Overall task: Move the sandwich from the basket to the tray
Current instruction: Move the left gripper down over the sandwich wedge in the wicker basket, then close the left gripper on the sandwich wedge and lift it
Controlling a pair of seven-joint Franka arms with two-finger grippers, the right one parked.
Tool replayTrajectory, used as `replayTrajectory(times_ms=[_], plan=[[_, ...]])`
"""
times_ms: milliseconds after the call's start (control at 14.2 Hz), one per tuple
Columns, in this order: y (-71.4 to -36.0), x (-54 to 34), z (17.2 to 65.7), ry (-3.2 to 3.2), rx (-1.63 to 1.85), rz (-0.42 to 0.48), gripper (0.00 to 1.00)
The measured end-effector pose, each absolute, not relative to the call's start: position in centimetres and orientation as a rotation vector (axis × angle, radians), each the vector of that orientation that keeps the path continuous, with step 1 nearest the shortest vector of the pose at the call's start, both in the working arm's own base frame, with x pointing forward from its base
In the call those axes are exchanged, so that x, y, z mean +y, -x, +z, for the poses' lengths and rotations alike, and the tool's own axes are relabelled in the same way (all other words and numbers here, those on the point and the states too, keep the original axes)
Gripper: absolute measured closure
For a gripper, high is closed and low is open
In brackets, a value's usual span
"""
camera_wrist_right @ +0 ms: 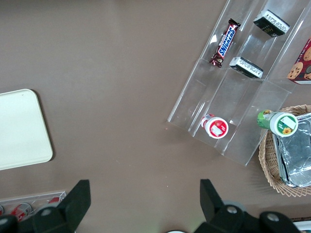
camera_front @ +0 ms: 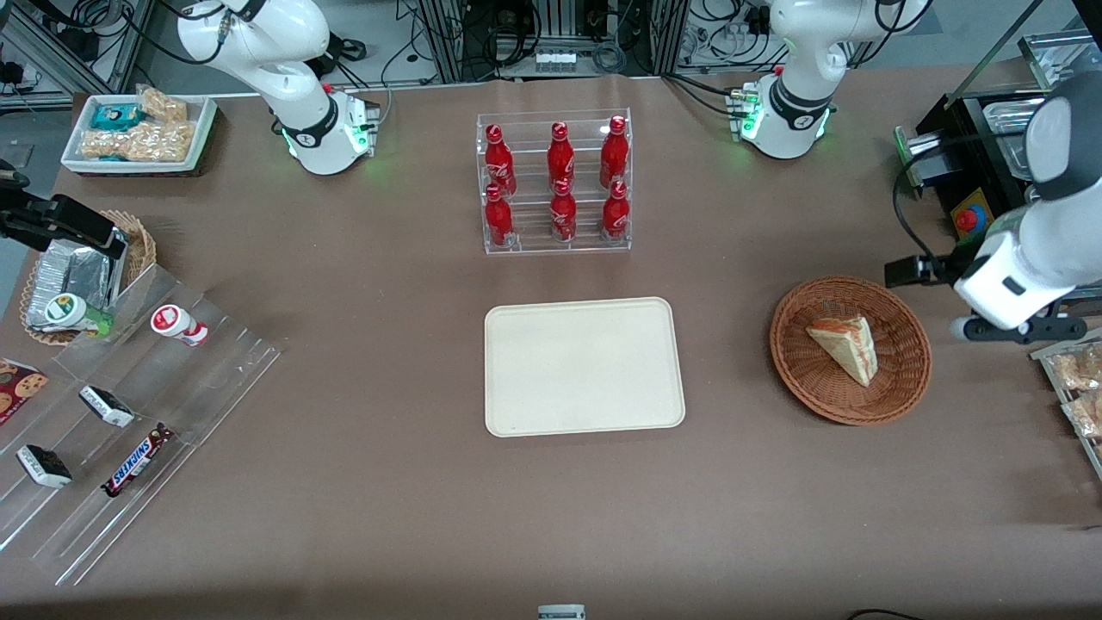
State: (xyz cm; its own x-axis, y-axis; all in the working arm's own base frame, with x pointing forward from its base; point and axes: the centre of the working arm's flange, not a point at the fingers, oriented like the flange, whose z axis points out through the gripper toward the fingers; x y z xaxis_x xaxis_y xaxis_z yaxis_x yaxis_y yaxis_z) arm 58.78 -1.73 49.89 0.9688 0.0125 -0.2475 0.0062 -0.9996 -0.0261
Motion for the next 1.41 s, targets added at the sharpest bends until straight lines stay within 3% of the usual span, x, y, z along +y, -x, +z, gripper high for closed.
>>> replayTrajectory(times_ms=[562,1406], plan=[[-56.5,-1.6,35.0,3.055,-0.360,0.305,0.00],[-54.3,2.4,29.6,2.883,-1.090,0.169,0.00]])
